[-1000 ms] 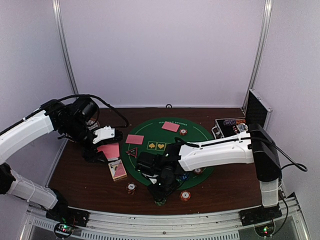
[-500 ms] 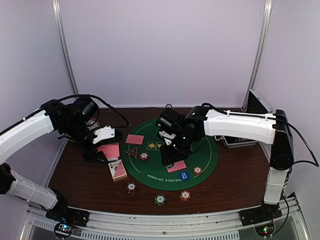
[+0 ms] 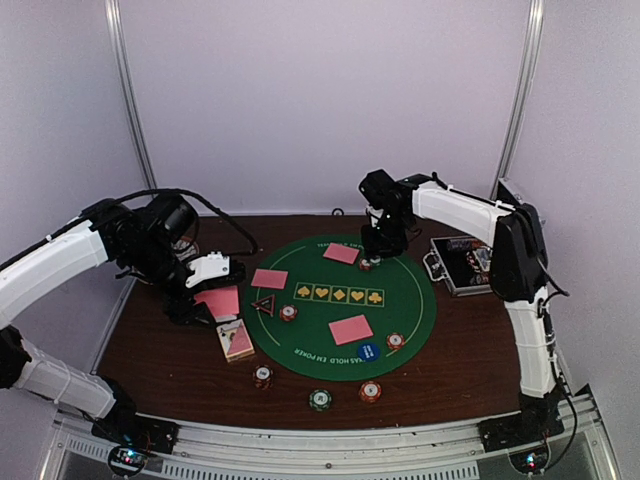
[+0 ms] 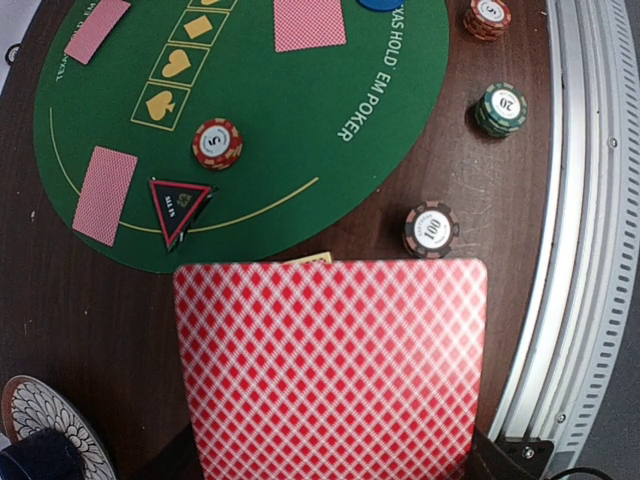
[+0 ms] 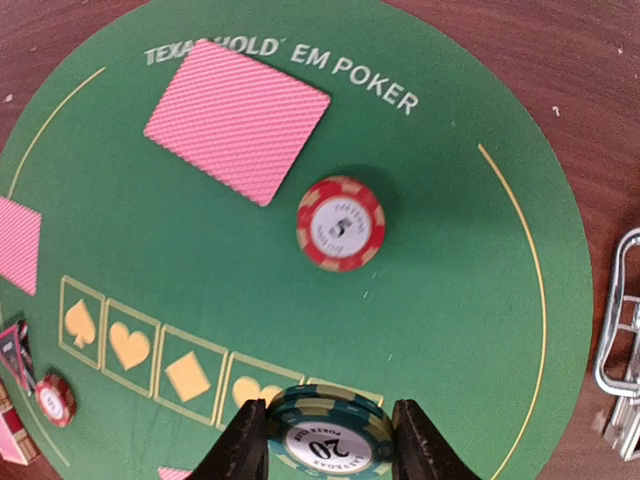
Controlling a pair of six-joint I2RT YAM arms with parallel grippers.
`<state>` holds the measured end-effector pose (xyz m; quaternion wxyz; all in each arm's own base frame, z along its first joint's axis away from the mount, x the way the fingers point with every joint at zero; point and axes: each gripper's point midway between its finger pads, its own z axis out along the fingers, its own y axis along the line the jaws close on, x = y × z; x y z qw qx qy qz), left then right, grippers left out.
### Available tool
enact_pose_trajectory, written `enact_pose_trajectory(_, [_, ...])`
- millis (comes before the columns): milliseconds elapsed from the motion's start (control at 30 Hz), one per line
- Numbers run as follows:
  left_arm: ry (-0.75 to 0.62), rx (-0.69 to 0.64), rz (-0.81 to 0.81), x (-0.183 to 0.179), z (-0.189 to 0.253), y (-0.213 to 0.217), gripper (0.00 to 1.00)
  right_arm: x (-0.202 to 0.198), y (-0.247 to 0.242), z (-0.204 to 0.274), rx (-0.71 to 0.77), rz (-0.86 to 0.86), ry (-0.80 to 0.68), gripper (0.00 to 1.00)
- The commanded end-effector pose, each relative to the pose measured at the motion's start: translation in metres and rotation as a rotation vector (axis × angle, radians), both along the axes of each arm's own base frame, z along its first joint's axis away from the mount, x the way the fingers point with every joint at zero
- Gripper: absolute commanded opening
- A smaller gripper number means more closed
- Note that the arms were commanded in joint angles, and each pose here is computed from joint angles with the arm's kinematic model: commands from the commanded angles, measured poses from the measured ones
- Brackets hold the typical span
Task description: Distribute texas hold em gaming equipment
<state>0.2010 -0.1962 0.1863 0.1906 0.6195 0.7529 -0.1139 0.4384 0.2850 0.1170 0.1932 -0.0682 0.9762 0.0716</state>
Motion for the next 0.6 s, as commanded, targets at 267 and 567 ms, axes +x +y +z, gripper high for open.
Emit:
enact_pose_trajectory(267, [-0.014, -0.030, -0.009, 0.001, 0.009, -0.005, 0.00, 0.067, -0.037, -0.055, -0.047, -0.097, 0.052, 0.11])
enact_pose_trajectory(567, [-0.017, -0.028, -0.007, 0.003, 0.009, -0.005, 0.00, 0.073, -0.044, -0.083, -0.032, -0.119, 0.100, 0.24])
